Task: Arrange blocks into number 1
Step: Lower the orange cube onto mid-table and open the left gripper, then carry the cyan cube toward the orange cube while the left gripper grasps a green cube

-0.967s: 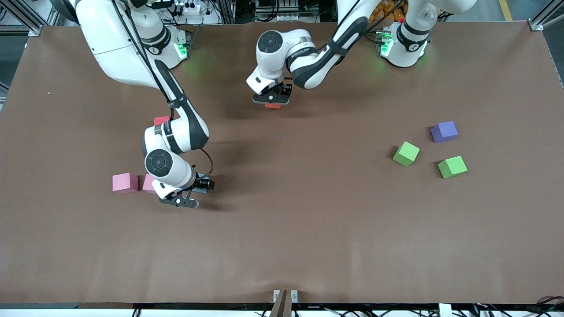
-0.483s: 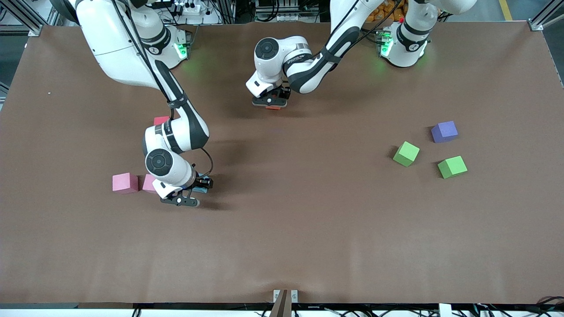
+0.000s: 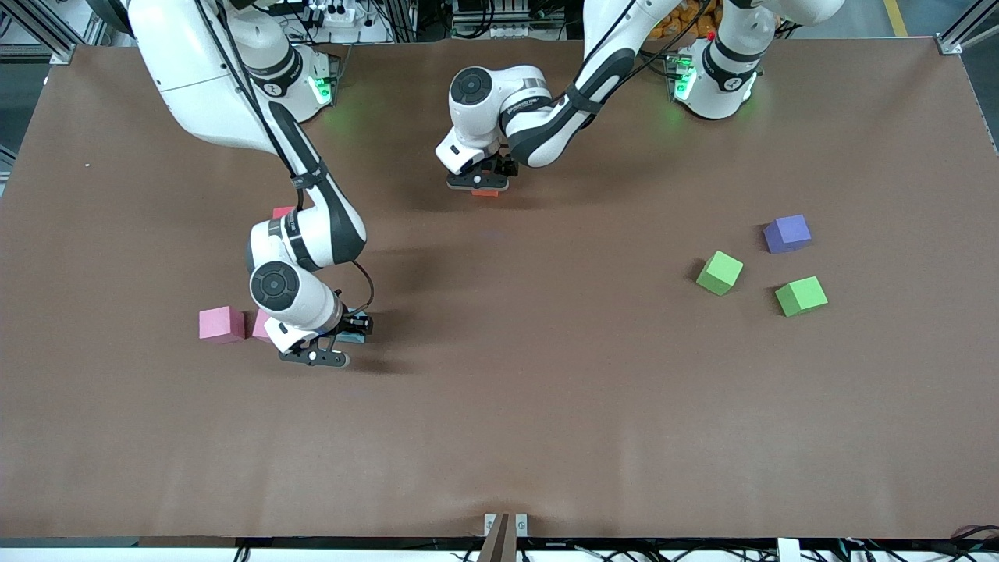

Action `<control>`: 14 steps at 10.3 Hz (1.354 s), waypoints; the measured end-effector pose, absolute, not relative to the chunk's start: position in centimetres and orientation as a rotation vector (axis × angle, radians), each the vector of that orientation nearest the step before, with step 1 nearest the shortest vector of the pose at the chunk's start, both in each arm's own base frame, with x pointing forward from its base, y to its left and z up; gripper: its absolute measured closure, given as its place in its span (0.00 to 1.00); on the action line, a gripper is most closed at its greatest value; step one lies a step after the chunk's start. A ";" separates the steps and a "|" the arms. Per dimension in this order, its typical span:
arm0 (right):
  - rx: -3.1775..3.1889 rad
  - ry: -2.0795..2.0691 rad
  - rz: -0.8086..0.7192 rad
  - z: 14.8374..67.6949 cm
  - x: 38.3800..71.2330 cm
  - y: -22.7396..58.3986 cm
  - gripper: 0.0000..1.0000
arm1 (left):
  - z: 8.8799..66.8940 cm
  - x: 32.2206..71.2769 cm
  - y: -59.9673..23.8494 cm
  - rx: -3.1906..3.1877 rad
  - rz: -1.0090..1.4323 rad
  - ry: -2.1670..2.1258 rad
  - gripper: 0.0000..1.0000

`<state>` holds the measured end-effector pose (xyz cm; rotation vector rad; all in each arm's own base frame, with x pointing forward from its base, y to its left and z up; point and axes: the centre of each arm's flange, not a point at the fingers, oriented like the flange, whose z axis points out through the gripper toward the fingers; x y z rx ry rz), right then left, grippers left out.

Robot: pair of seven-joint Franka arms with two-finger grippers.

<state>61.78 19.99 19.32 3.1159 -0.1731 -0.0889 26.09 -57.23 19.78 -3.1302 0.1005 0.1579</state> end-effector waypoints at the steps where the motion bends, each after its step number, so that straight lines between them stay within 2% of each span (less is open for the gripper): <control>1: 3.116 -0.172 -0.089 19.3 61.8 20.0 0.36 | 20.7 26.4 -57.2 -3.115 0.148 0.091 0.00; 3: 3.118 -0.167 -0.083 19.7 61.9 20.0 0.37 | 23.7 27.4 -56.8 -3.091 0.104 0.017 0.00; 5: 3.128 -0.142 -0.064 22.4 62.0 20.7 0.37 | 26.7 30.2 -55.2 -3.077 0.050 -0.117 0.00; 8: 3.149 -0.077 -0.013 28.6 61.2 23.4 0.37 | 28.0 39.6 -47.8 -3.031 0.023 -0.439 0.00; 11: 3.142 -0.058 0.001 29.9 59.8 26.2 0.37 | 27.5 49.6 -35.7 -2.934 0.045 -0.810 0.00; 14: 3.183 -0.065 -0.023 30.1 57.2 31.6 0.37 | 26.9 54.7 -23.4 -2.822 0.002 -0.968 0.00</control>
